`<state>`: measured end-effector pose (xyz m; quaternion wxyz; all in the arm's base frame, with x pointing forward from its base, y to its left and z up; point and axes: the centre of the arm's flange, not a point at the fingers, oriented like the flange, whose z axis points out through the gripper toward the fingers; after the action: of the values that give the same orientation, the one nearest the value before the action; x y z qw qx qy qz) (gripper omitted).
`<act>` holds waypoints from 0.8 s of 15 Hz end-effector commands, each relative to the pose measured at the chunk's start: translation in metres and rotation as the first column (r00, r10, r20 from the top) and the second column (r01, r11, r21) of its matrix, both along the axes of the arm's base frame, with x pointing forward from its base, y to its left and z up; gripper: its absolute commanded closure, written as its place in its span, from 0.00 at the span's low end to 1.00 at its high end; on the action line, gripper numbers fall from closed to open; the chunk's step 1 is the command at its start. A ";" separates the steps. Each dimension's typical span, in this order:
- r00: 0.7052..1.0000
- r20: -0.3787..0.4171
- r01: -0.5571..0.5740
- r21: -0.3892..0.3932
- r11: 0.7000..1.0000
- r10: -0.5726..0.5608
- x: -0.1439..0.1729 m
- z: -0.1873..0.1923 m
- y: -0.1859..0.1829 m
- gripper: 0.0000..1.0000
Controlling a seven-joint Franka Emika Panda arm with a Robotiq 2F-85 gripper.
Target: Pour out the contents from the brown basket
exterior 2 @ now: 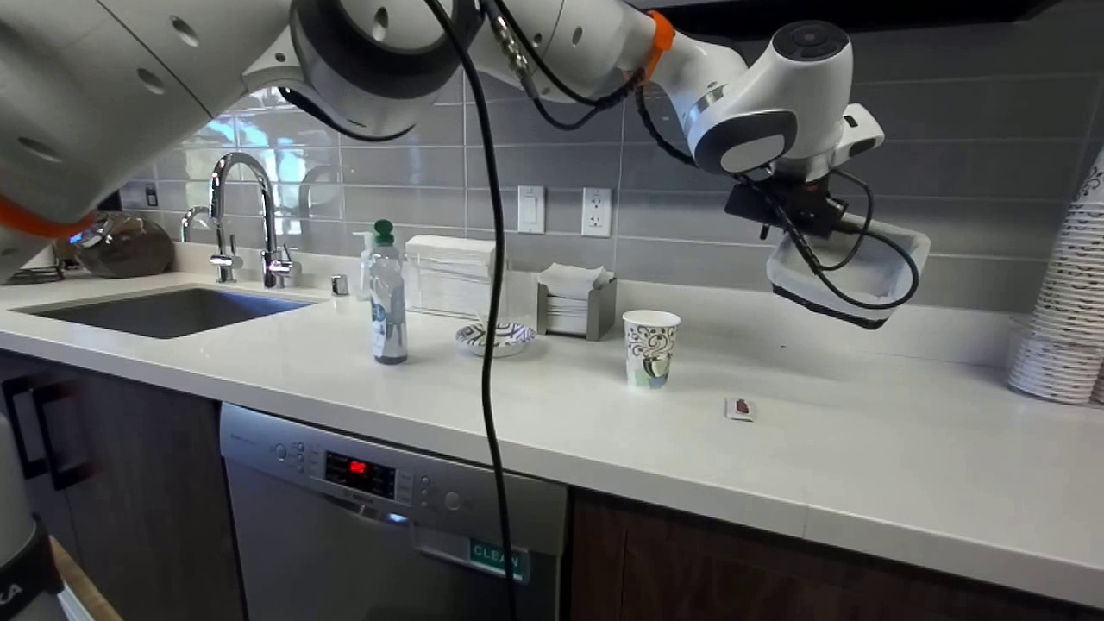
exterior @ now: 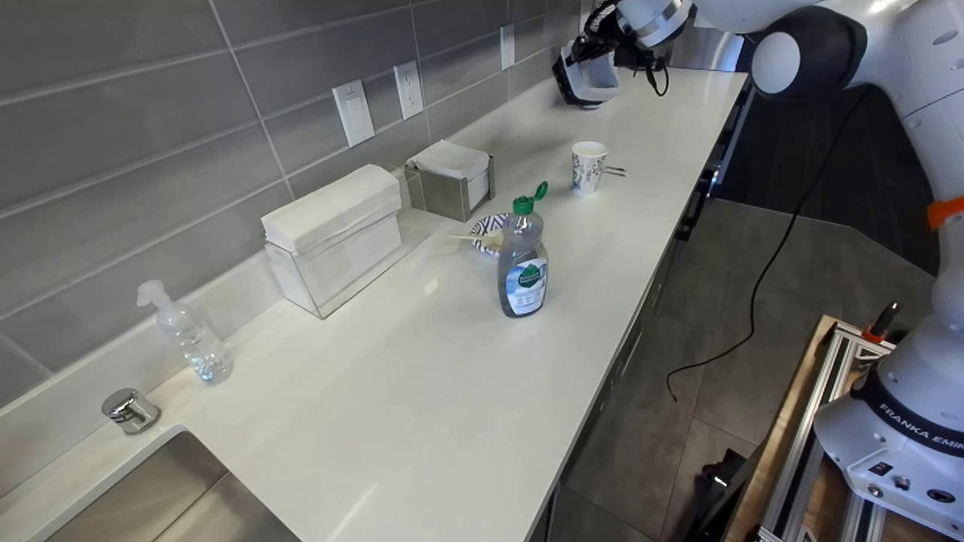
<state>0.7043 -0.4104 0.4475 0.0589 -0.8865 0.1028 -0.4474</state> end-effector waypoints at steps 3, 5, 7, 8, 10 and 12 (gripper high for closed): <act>0.958 -0.274 -0.079 0.023 0.997 0.083 -0.035 0.005 0.036 0.96; 0.926 -0.363 -0.115 -0.005 0.993 0.105 -0.041 0.003 0.039 0.96; 0.892 -0.427 -0.168 -0.016 0.986 0.145 -0.044 -0.004 0.041 0.96; 0.875 -0.456 -0.189 -0.018 0.982 0.160 -0.045 -0.009 0.044 0.96; 0.850 -0.501 -0.209 -0.034 0.977 0.164 -0.046 -0.019 0.044 0.96; 0.829 -0.535 -0.215 -0.032 0.976 0.165 -0.048 -0.029 0.043 0.96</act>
<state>0.6703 -0.3740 0.4283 0.0392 -0.9742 0.0173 -0.2217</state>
